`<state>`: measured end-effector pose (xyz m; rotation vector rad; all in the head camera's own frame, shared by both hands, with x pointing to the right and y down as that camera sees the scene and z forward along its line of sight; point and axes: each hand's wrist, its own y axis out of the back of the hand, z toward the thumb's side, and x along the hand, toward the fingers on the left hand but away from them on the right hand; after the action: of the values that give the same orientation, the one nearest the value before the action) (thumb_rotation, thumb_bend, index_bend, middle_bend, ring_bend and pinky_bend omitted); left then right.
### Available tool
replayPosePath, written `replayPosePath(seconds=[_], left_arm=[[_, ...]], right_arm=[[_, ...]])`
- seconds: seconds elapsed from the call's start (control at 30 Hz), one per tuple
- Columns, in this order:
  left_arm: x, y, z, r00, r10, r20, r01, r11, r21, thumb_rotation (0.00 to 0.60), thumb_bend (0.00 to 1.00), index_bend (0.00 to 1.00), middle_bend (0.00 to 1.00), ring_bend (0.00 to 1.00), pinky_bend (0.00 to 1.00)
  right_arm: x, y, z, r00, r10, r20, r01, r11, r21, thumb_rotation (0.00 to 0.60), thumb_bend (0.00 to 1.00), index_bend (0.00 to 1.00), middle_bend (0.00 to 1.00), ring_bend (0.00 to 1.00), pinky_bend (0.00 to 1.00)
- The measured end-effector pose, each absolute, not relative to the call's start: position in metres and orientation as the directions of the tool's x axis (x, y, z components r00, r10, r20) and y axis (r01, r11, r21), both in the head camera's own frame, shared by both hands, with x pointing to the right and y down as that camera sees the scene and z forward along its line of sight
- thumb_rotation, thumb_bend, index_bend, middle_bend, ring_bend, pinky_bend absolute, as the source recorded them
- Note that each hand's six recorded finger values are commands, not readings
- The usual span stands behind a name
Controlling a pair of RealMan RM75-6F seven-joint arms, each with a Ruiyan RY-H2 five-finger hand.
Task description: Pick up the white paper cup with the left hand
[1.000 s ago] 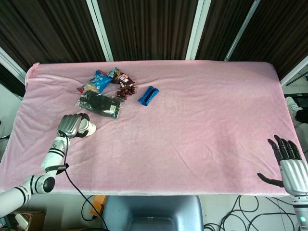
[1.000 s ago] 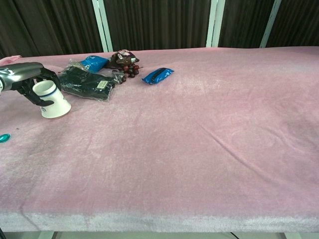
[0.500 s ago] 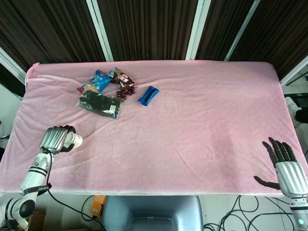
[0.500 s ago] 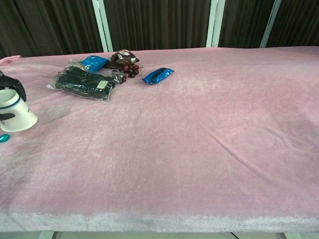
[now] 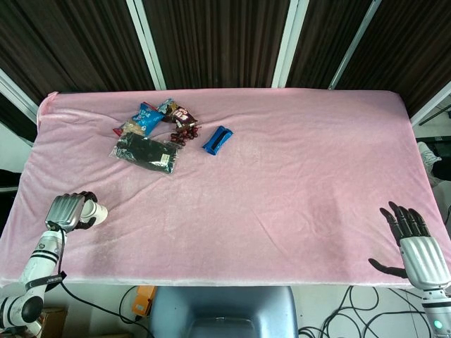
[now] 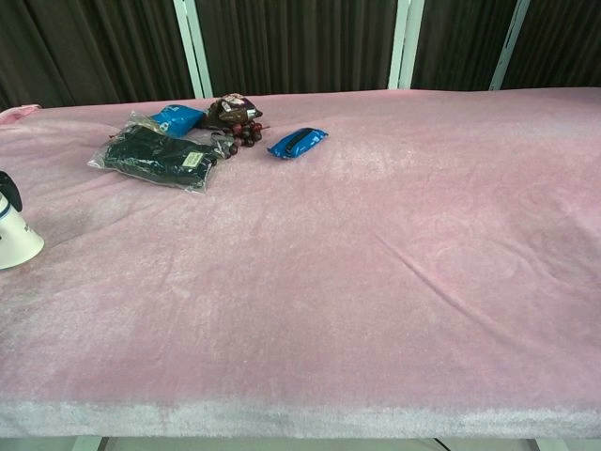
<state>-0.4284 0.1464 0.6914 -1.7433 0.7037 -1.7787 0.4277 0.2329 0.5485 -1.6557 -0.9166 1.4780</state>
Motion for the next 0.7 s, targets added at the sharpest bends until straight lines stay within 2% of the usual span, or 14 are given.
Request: replayPosePath(seconds=[0.13, 0.23, 0.33, 0.4, 0.5, 0.7], left_arm=[[-0.431, 0.147, 0.692, -0.013, -0.696, 0.717, 0.019, -0.718, -0.696, 0.6, 0.34, 0.3, 0.4, 0.34, 0.33], [-0.433, 0.15, 0.694, -0.019, -0.685, 0.729, 0.011, -0.729, -0.684, 0.6, 0.32, 0.12, 0.21, 0.19, 0.28], [-0.437, 0.155, 0.698, -0.035, -0.653, 0.757, -0.01, -0.757, -0.653, 0.6, 0.31, 0.02, 0.08, 0.07, 0.24], [-0.439, 0.156, 0.7, -0.047, -0.635, 0.771, -0.019, -0.771, -0.637, 0.6, 0.31, 0.0, 0.03, 0.02, 0.23], [-0.44, 0.158, 0.7, -0.06, -0.619, 0.783, -0.023, -0.784, -0.621, 0.6, 0.31, 0.0, 0.0, 0.0, 0.22], [-0.438, 0.154, 0.686, -0.055, -0.659, 0.75, -0.028, -0.75, -0.661, 0.6, 0.3, 0.0, 0.0, 0.0, 0.14]], right_arm=[[0.428, 0.233, 0.548, 0.088, 0.873, -0.479, 0.042, -0.484, -0.874, 0.6, 0.21, 0.0, 0.0, 0.0, 0.0], [0.428, 0.233, 0.548, 0.087, 0.874, -0.478, 0.042, -0.482, -0.875, 0.6, 0.21, 0.0, 0.0, 0.0, 0.0], [0.429, 0.233, 0.547, 0.083, 0.876, -0.474, 0.041, -0.479, -0.877, 0.6, 0.21, 0.0, 0.0, 0.0, 0.0], [0.429, 0.233, 0.546, 0.082, 0.878, -0.471, 0.042, -0.476, -0.879, 0.6, 0.21, 0.0, 0.0, 0.0, 0.0], [0.43, 0.233, 0.545, 0.077, 0.88, -0.469, 0.042, -0.473, -0.88, 0.6, 0.21, 0.0, 0.0, 0.0, 0.0], [0.432, 0.233, 0.544, 0.07, 0.883, -0.465, 0.04, -0.468, -0.883, 0.6, 0.21, 0.0, 0.0, 0.0, 0.0]])
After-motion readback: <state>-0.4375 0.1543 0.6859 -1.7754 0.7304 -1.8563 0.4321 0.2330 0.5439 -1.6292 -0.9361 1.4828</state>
